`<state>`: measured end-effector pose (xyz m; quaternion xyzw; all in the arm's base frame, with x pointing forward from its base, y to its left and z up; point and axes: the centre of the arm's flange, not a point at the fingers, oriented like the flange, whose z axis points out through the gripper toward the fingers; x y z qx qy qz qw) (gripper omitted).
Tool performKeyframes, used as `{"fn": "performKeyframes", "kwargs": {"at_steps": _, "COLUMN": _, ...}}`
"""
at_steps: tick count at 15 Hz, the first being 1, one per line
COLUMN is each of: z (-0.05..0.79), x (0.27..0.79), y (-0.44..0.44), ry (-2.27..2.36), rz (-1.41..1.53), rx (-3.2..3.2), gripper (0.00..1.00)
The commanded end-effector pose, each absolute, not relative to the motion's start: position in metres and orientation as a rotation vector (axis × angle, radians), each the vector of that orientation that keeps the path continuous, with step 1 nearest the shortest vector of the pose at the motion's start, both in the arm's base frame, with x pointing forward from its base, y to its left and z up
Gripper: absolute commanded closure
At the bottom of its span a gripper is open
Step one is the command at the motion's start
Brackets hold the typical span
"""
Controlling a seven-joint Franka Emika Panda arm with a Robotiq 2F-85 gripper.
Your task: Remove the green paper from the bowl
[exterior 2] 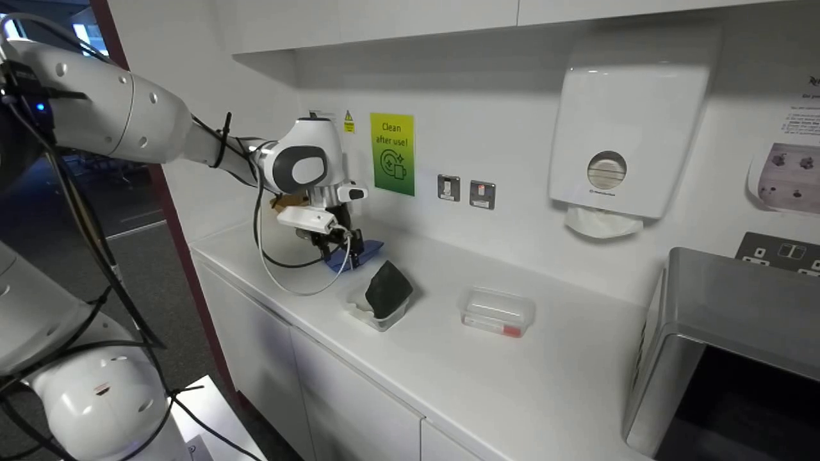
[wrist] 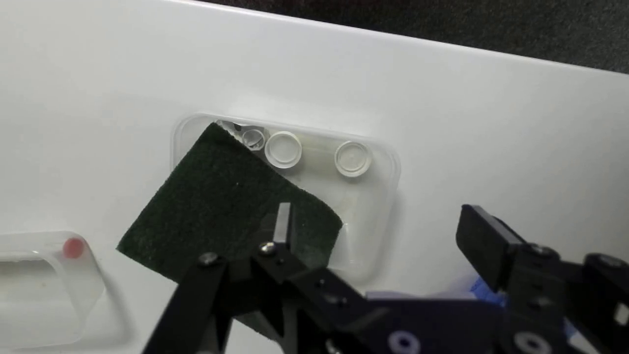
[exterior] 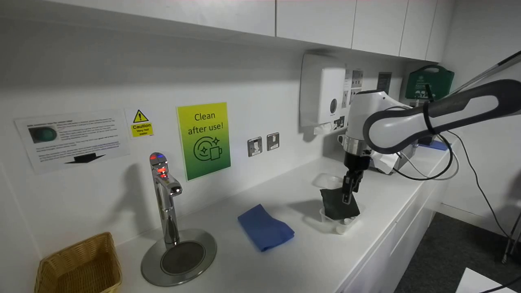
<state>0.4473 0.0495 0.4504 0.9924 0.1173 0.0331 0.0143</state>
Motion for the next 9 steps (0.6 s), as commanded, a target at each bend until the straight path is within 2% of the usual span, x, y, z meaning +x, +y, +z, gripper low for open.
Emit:
{"fn": "performKeyframes", "kwargs": {"at_steps": 1, "z": 0.464, "x": 0.463, "y": 0.010, "ry": 0.554, "rz": 0.135, "rx": 3.020, "gripper": 0.21}}
{"fn": "performKeyframes", "kwargs": {"at_steps": 2, "z": 0.467, "x": 0.467, "y": -0.004, "ry": 0.605, "rz": 0.138, "rx": 3.001, "gripper": 0.10}}
{"fn": "performKeyframes", "kwargs": {"at_steps": 5, "z": 0.481, "x": 0.478, "y": -0.052, "ry": 0.723, "rz": 0.142, "rx": 2.962, "gripper": 0.00}}
{"fn": "performKeyframes", "kwargs": {"at_steps": 9, "z": 0.490, "x": 0.490, "y": -0.077, "ry": 1.027, "rz": 0.214, "rx": 2.964, "gripper": 0.00}}
